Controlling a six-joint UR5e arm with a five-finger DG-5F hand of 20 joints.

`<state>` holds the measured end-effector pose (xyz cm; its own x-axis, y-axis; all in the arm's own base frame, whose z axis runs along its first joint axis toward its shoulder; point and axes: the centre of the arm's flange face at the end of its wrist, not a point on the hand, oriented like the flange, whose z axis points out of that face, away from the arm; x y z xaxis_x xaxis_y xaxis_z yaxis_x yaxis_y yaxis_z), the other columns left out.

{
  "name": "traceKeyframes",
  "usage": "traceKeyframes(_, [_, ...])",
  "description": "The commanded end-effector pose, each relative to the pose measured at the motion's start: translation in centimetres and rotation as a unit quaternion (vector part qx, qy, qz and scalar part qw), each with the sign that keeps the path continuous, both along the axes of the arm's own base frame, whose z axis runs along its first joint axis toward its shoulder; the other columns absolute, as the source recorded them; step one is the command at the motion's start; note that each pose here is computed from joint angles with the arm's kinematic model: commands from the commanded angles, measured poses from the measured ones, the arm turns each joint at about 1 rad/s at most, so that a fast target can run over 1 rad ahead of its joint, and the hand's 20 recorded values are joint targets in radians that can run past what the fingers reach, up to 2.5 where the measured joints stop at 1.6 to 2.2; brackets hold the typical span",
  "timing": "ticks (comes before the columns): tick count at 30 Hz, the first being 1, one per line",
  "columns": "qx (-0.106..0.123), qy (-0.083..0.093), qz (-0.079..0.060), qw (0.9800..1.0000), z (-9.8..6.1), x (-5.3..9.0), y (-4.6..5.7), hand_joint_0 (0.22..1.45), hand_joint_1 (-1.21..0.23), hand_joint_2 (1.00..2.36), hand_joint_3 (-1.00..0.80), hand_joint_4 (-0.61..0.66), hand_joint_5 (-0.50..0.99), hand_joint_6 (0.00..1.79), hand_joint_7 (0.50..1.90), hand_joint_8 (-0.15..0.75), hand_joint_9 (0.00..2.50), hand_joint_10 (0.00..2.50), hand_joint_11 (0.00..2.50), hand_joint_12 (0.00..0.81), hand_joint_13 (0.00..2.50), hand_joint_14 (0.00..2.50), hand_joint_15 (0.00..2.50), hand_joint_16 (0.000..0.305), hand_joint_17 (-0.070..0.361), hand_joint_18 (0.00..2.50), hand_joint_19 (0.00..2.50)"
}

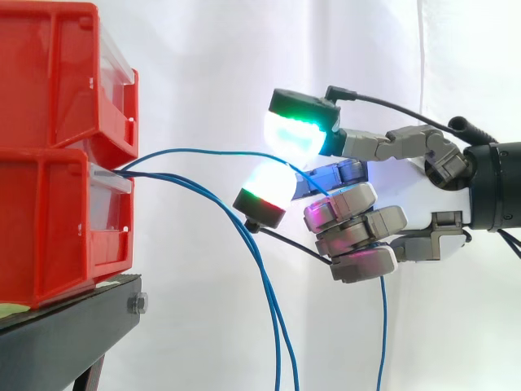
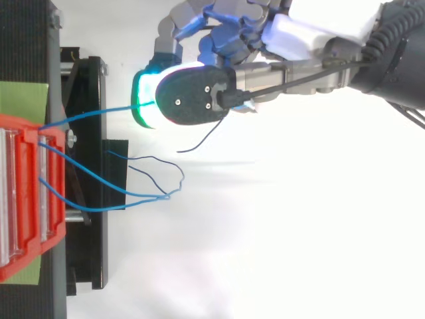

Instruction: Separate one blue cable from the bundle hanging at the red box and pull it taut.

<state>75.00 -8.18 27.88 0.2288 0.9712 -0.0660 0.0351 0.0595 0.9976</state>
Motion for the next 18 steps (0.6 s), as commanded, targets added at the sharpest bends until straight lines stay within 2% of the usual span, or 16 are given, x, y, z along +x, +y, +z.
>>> traceKeyframes(1, [0.008, -0.002, -0.01, 0.9999, 0.03, -0.07, -0.37, 0.62, -0.63, 1.02, -0.25, 0.15, -0.21, 0.95, 0.96, 0.331, 0.71, 1.25, 1.16, 0.347, 0.77, 2.48, 1.14, 0.04, 0.091, 1.14, 1.49])
traceKeyframes(7, [0.008, -0.002, -0.014, 0.9999, 0.03, -0.05, -0.06, 0.65, -0.71, 1.02, -0.19, 0.1, -0.21, 0.96, 0.99, 0.325, 0.69, 1.28, 1.16, 0.346, 0.76, 2.45, 1.16, 0.04, 0.091, 1.14, 1.49])
traceKeyframes(9, [0.008, -0.002, -0.017, 0.9998, -0.08, -0.05, -0.1, 0.66, -0.74, 1.02, -0.2, 0.08, -0.22, 0.97, 0.96, 0.318, 0.68, 1.28, 1.17, 0.344, 0.76, 2.44, 1.16, 0.041, 0.092, 1.14, 1.48])
traceKeyframes(12, [0.008, -0.002, -0.02, 0.9998, -0.08, -0.07, -0.18, 0.69, -0.76, 1.01, -0.3, 0.09, -0.22, 0.97, 0.9, 0.319, 0.67, 1.28, 1.16, 0.344, 0.76, 2.42, 1.18, 0.04, 0.09, 1.13, 1.47])
traceKeyframes(13, [0.008, -0.002, -0.021, 0.9997, -0.08, -0.07, -0.19, 0.7, -0.77, 1.01, -0.39, 0.11, -0.22, 0.97, 0.9, 0.324, 0.68, 1.28, 1.16, 0.341, 0.76, 2.42, 1.15, 0.04, 0.091, 1.13, 1.47])
traceKeyframes(15, [0.008, -0.001, -0.026, 0.9996, -0.2, -0.08, -0.28, 0.69, -0.76, 1.0, -0.47, 0.11, -0.22, 0.96, 0.91, 0.321, 0.68, 1.29, 1.14, 0.345, 0.76, 2.42, 1.15, 0.04, 0.09, 1.13, 1.47])
traceKeyframes(18, [0.007, 0.0, -0.027, 0.9996, -0.31, -0.06, -0.19, 0.69, -0.72, 1.0, -0.47, 0.11, -0.21, 0.96, 0.93, 0.328, 0.69, 1.28, 1.16, 0.342, 0.77, 2.41, 1.16, 0.039, 0.089, 1.13, 1.47])
